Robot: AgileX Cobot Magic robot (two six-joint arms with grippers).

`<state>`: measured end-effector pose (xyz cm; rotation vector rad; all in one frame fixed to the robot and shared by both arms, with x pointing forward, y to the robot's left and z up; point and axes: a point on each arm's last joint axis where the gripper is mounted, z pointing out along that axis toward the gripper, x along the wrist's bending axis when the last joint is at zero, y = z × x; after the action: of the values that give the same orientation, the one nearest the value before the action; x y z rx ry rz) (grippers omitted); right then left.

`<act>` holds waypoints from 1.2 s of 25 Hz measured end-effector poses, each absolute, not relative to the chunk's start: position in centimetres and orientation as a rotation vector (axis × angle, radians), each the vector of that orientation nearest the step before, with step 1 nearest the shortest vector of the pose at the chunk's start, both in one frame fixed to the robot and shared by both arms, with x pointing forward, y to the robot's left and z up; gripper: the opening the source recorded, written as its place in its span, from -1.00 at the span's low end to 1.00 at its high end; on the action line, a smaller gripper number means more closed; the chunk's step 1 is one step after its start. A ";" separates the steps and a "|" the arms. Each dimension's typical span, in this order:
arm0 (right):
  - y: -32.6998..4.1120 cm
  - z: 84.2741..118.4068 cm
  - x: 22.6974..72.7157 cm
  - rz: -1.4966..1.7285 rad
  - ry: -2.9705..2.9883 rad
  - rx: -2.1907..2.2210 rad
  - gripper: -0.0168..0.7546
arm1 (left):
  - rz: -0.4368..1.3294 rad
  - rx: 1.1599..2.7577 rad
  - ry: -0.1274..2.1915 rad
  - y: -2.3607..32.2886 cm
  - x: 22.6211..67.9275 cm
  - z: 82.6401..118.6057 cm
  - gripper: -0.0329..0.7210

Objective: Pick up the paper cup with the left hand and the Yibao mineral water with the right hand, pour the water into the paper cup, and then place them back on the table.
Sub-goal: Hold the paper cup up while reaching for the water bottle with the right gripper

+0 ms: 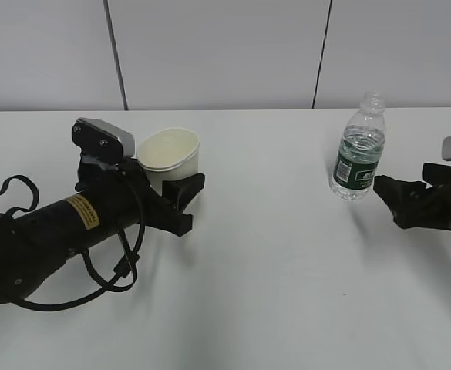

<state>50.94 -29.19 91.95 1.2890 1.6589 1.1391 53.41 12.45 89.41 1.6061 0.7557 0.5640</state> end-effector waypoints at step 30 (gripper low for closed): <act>-29.3 86.4 59.9 1.307 1.553 1.239 0.72 | 0.554 1.617 0.737 12.3 53.3 89.4 0.16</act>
<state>59.93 -29.26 86.36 1.2394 1.5531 1.3066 53.30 12.33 89.38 1.6171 0.7369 0.5542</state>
